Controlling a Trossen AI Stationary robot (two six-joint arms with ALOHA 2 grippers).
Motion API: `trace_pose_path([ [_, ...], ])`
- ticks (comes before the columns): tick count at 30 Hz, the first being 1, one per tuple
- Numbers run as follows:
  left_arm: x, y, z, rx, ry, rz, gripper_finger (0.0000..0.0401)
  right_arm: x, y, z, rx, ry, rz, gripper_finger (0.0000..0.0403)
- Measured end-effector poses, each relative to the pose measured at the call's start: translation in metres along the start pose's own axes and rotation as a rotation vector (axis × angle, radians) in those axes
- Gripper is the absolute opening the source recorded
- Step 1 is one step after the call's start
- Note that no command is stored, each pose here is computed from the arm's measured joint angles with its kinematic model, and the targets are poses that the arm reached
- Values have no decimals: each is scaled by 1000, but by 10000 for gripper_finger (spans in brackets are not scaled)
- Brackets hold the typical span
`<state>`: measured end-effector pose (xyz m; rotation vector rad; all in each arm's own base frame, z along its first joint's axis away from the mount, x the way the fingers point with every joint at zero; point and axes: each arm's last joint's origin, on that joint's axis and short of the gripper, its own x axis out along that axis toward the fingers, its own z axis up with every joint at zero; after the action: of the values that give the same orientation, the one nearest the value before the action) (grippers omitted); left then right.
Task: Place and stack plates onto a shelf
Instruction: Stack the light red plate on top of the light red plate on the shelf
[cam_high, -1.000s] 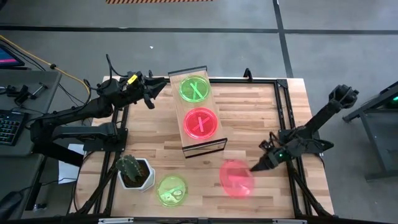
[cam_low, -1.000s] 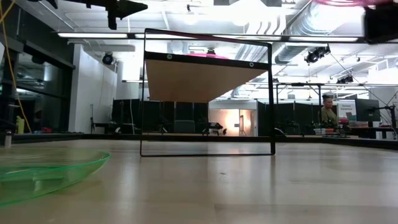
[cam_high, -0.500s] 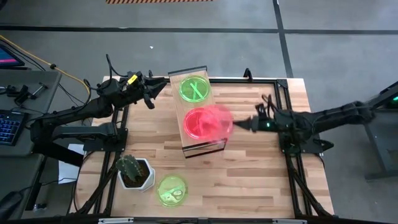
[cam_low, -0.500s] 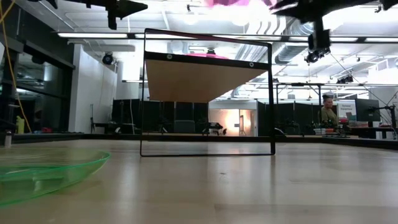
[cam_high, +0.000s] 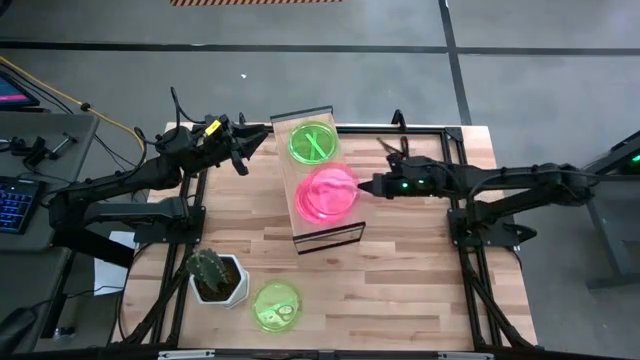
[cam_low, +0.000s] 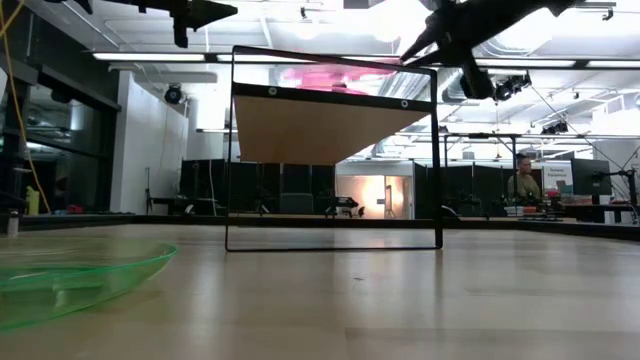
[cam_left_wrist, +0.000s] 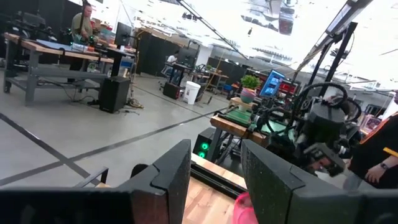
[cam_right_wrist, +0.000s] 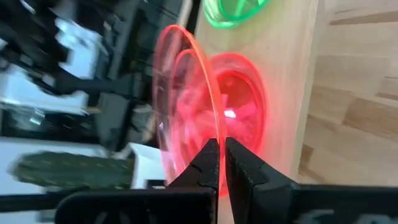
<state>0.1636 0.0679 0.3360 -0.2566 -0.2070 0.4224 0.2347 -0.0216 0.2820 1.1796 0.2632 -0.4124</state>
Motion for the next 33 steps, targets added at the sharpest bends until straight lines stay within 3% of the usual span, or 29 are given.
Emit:
trace_pose_path([
  [5,0,0,0,0,0,0,133,14,8,3,-70,42,-106,0],
  [12,0,0,0,0,0,0,133,25,7,7,-63,33,-144,0],
  [28,0,0,0,0,-2,-3,133,46,7,1,-63,63,-107,1],
  [33,0,0,0,-1,-2,-3,133,48,5,1,-69,66,-113,36],
])
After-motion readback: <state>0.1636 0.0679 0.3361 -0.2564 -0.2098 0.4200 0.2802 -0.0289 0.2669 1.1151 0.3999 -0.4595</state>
